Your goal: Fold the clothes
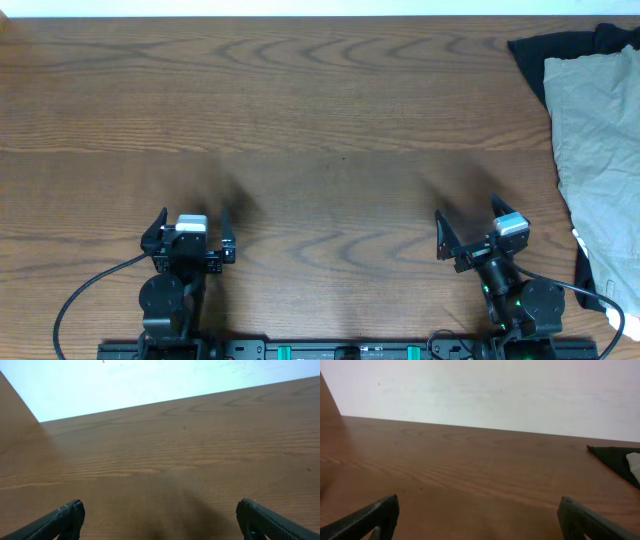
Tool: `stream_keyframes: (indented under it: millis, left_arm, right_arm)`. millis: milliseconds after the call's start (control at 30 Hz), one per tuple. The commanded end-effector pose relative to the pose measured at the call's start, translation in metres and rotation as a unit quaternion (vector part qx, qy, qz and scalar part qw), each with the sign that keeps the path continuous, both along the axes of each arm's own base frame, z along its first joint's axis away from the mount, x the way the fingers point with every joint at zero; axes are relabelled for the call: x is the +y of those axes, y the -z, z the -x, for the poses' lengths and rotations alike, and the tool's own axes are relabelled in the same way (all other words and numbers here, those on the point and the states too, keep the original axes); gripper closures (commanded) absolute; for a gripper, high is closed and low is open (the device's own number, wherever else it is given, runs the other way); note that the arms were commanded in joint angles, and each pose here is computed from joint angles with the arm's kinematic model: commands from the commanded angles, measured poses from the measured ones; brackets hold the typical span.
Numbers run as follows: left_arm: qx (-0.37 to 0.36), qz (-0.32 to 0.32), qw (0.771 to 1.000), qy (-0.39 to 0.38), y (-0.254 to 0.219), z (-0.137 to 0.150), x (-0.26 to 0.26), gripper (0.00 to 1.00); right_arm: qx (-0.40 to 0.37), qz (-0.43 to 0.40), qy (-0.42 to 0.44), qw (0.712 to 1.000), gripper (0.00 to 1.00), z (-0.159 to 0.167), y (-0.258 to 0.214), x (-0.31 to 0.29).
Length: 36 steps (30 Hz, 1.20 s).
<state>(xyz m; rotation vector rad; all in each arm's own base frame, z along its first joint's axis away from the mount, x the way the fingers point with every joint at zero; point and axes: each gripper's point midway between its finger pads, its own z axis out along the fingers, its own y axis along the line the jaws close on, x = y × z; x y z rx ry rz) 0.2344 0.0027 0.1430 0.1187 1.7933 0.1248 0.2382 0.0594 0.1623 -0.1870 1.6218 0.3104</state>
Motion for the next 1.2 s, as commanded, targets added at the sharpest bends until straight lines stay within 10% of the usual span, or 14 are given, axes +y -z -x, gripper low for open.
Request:
stream_keyframes:
  millis: [0,1167]
  left_arm:
    - [0.013,0.003,1.000,-0.007,0.013,0.000,0.003,0.02]
    - [0.036,0.060,0.997,0.030,-0.086,-0.037,-0.015,0.02]
  right_arm:
    - [0.001,0.006,0.004,1.000,0.01,0.000,0.002,-0.002]
    - [0.079,-0.037,0.023,0.996,0.01,-0.019,-0.023,-0.005]
